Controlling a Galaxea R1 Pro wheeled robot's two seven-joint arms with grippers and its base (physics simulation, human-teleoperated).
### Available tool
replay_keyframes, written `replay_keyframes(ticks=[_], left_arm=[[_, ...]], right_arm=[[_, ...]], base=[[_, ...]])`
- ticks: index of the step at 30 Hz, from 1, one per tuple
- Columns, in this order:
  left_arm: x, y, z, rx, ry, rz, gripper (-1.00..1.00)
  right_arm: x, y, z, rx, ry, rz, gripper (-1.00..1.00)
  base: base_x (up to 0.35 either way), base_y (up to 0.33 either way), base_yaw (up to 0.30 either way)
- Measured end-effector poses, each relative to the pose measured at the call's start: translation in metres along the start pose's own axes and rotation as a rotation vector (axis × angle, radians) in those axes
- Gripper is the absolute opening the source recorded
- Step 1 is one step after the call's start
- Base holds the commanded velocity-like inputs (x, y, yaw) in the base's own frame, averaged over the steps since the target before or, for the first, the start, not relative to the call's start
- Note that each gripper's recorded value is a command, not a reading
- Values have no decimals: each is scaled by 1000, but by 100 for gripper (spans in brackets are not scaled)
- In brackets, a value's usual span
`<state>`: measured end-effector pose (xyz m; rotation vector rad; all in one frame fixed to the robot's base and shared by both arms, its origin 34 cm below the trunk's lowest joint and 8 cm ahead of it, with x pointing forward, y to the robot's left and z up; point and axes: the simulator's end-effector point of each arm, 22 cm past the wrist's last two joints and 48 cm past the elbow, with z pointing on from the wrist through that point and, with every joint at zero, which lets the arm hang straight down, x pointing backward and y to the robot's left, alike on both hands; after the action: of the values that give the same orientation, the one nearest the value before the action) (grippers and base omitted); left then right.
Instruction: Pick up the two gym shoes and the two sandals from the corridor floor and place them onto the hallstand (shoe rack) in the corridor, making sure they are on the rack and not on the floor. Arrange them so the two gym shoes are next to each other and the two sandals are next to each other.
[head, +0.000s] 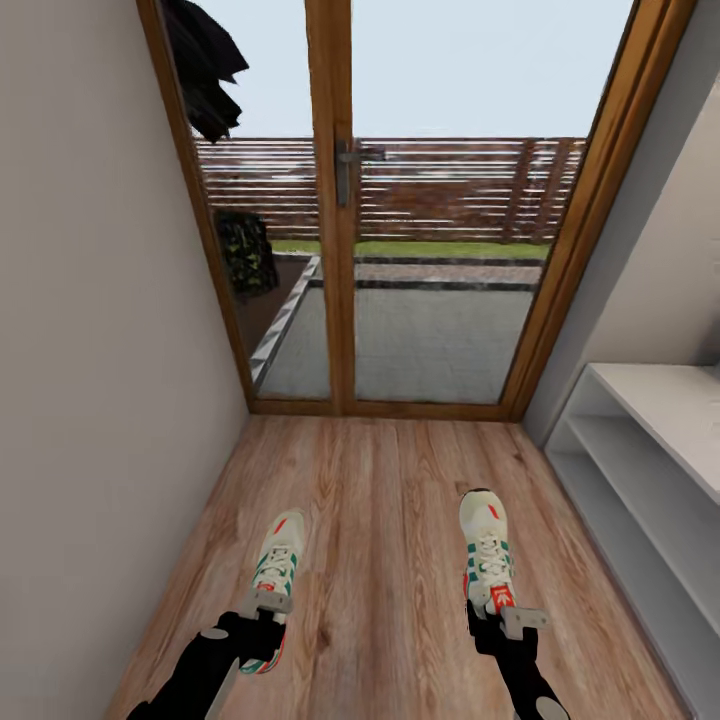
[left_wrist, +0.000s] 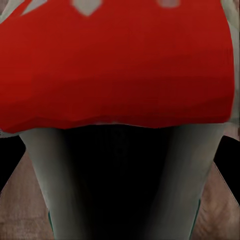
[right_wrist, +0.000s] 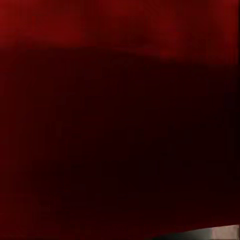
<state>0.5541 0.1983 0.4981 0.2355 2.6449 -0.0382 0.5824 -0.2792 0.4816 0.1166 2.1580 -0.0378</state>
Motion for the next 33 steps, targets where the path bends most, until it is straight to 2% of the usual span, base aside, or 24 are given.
replay_keyframes(ticks=[33], left_arm=[[0,0,0,1,1,-1,-100]], right_arm=[[0,0,0,-1,0,0,-100]], base=[[12,0,-285]])
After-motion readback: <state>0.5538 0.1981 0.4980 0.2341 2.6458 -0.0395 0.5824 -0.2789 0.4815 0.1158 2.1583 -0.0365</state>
